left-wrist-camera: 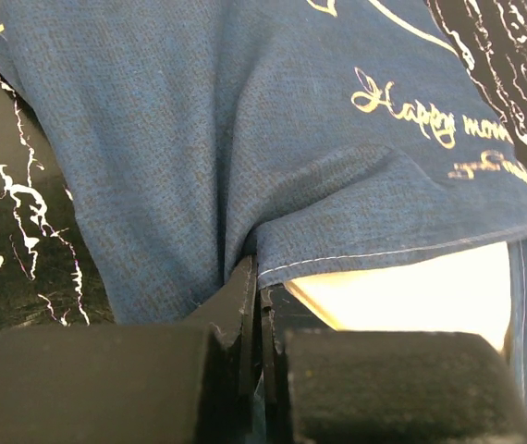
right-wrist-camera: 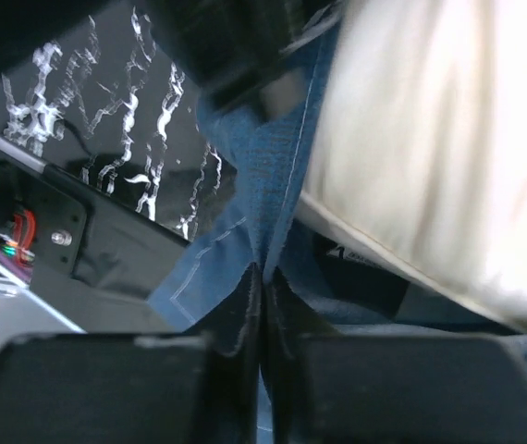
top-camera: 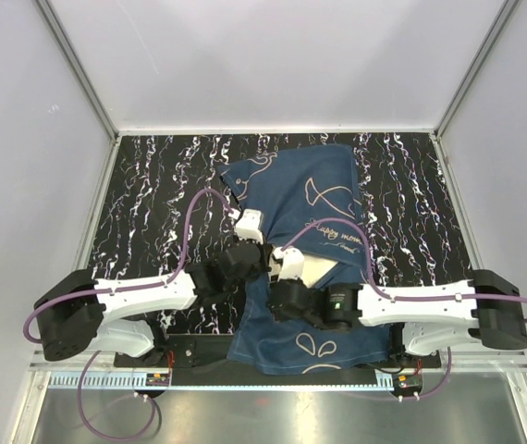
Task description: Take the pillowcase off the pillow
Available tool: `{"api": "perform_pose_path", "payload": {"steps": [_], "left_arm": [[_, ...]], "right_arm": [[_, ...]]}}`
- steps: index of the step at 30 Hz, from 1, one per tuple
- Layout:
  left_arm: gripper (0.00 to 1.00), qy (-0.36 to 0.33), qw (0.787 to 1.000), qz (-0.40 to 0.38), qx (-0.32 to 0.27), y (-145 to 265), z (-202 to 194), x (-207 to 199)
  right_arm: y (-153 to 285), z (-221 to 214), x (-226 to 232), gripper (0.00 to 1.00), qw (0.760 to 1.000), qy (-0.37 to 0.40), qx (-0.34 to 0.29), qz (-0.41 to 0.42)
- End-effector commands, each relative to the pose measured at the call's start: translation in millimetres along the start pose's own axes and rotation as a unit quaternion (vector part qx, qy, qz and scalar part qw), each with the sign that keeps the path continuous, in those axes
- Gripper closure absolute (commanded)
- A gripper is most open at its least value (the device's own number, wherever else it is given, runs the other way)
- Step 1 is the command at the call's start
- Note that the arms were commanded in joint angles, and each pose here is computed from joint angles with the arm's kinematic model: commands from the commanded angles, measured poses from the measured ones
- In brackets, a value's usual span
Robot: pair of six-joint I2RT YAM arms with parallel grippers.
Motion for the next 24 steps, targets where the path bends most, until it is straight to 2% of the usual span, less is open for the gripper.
{"api": "perform_pose_path", "payload": {"steps": [1,10,24], "left_arm": [[1.00,0.057,0.995,-0.048,-0.064,-2.7,37.3,-39.8],[1.00,0.088,0.989,-0.078,-0.085,14.9,62.6,-53.0],[1.00,0.127,0.975,-0.118,-0.142,50.0,112.9,-69.3]], "right_arm": [[2.0,1.5,34.2,1.00,0.999,-0.001,-0.004,0.032],[-14.9,-44.3,15.0,1.00,0.999,-0.031,0.029,0.007],[-18.9,-76.5,-19.1,1.00,0.994,-0.091,0.039,-0.040]]}}
Point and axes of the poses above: each gripper's point midway between its finger pads, its own y axis back along the fingers, its own x axis along the line the jaws close on, z = x × y, the point moved 6 cm from there along y, back along the fingers, and after that the axes turned 13 degrees about y, right-handed, at the moved point
